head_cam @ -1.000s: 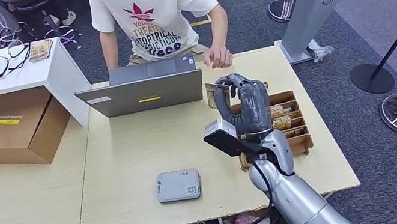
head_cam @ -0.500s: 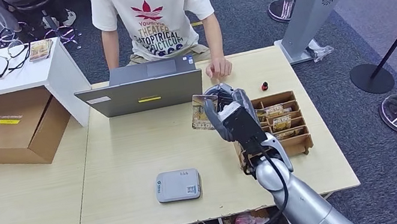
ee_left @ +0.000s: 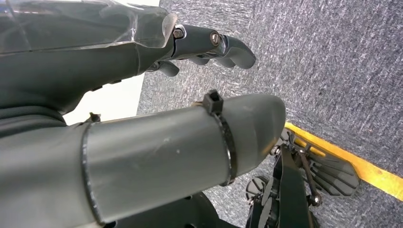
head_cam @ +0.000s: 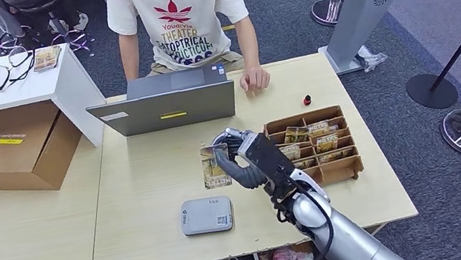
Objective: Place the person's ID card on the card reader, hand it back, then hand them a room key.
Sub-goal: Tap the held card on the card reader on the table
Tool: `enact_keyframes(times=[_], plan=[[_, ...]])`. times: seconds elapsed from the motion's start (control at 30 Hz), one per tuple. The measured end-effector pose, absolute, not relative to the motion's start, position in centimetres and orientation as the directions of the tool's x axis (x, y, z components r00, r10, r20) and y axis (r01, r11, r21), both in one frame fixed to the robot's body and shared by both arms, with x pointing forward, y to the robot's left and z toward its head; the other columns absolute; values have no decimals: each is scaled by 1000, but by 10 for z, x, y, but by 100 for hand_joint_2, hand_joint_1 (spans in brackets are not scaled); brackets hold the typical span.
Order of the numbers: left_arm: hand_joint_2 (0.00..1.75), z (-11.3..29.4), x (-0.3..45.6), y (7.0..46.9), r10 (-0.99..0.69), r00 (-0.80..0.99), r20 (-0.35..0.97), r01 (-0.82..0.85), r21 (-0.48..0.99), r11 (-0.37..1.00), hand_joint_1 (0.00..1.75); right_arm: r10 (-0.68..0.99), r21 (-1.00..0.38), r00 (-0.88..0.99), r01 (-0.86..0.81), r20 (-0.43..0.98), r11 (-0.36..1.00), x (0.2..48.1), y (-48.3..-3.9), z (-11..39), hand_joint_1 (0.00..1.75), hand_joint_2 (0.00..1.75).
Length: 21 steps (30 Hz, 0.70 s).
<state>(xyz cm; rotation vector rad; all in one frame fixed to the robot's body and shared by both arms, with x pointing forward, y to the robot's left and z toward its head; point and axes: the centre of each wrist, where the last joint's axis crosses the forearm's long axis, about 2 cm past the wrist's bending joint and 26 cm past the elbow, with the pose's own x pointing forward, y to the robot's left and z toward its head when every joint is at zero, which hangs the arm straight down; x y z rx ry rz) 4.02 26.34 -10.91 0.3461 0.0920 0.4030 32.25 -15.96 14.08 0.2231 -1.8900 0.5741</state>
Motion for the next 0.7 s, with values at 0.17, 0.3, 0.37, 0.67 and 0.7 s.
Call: enact_keyframes(times=[0.17,0.3,0.37,0.67,0.7], plan=[[0,-109,40,263,402,916,-18,-371,345,862,0,180,-325,-315,-507,932,798,314,-147,115,175,175],[0,-109,40,263,407,913,-20,-376,340,862,0,232,-351,-275,-559,933,751,311,-139,100,175,175],[0,-109,40,263,408,913,-21,-377,340,862,0,240,-355,-269,-567,933,744,310,-138,97,175,175],[0,-109,40,263,416,909,-23,-384,337,860,0,295,-375,-232,-603,927,704,315,-133,86,175,175],[0,-109,40,263,418,908,-23,-386,336,859,0,307,-379,-224,-608,925,698,317,-133,84,175,175]])
